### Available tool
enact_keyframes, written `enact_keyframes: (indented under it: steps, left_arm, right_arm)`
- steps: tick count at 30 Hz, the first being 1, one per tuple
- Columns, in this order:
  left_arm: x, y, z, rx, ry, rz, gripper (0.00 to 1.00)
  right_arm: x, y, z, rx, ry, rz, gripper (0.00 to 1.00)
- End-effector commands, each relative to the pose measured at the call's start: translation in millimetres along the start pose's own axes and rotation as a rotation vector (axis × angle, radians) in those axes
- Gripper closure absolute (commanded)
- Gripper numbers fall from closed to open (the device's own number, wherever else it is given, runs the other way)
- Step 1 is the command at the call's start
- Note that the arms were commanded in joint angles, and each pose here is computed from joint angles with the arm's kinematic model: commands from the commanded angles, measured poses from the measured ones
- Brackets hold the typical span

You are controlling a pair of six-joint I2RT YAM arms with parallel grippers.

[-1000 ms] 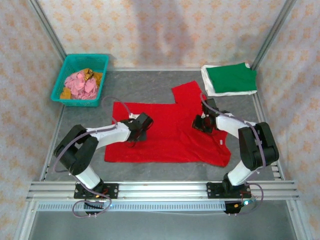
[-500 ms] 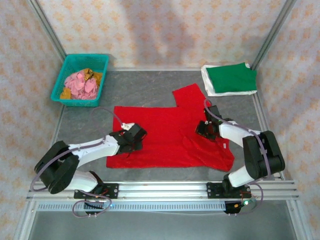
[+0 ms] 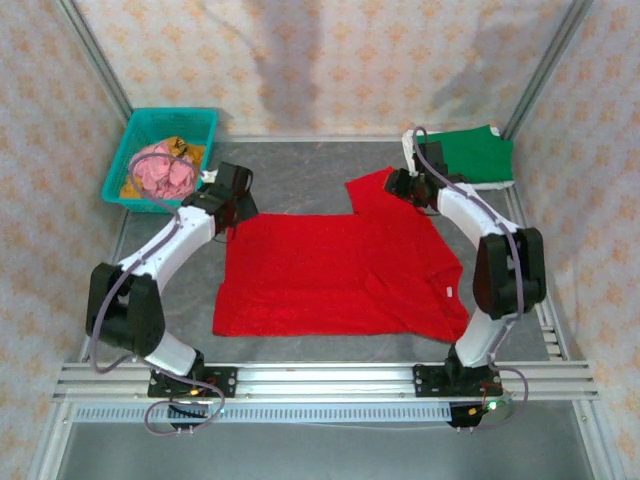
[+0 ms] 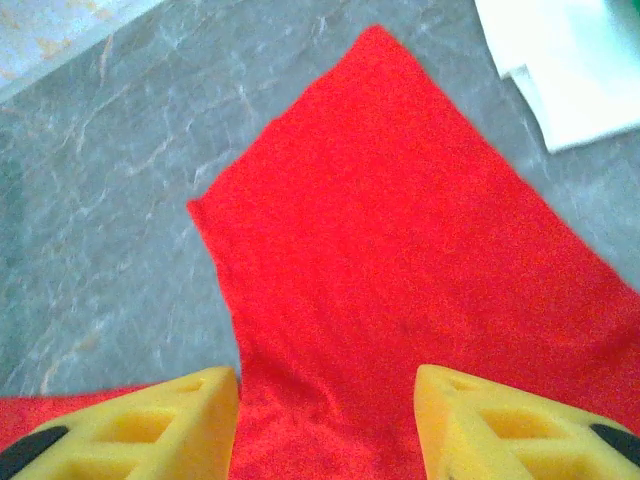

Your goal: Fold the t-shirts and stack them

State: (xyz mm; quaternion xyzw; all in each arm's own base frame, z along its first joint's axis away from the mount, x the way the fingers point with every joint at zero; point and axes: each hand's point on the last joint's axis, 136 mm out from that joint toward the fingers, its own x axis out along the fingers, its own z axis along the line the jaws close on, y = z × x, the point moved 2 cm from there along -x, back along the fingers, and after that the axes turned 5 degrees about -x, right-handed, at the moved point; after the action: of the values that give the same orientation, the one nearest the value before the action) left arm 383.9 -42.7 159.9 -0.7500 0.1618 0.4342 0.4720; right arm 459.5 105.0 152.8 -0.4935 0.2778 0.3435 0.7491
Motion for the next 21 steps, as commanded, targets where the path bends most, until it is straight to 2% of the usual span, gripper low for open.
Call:
enact_keyframes:
  steps: [1,6,8,12,13,15,19,21]
  left_arm:
    - [26.6,-1.6,30.2,0.071,-0.136,0.097,0.36]
    - [55.6,-11.9,36.6,0.052,-0.16,0.157,0.35]
    - [65.8,-9.8,36.9,0.052,-0.16,0.174,0.3]
    - [78.4,-3.2,30.5,0.058,-0.128,0.21,0.29]
    - [81.0,-2.0,30.1,0.063,-0.126,0.213,0.29]
    - [86.0,-0.3,31.0,0.08,-0.144,0.231,0.29]
    - [98.9,6.3,31.2,0.104,-0.161,0.271,0.29]
    - [103.4,7.4,29.6,0.111,-0.16,0.283,0.29]
  right_arm:
    - [18.4,-24.8,2.2,-0.077,0.005,-0.012,0.41]
    - [55.4,-54.5,1.3,-0.164,0.059,0.022,0.38]
    - [71.0,-61.6,-4.5,-0.18,0.098,0.042,0.37]
    - [101.0,-72.8,-20.5,-0.197,0.184,0.054,0.36]
    - [107.4,-76.8,-24.4,-0.199,0.206,0.052,0.33]
    - [122.2,-79.4,-28.0,-0.213,0.224,0.061,0.3]
    - [150.5,-77.4,-36.1,-0.216,0.242,0.116,0.29]
    - [159.1,-77.9,-32.1,-0.202,0.198,0.131,0.28]
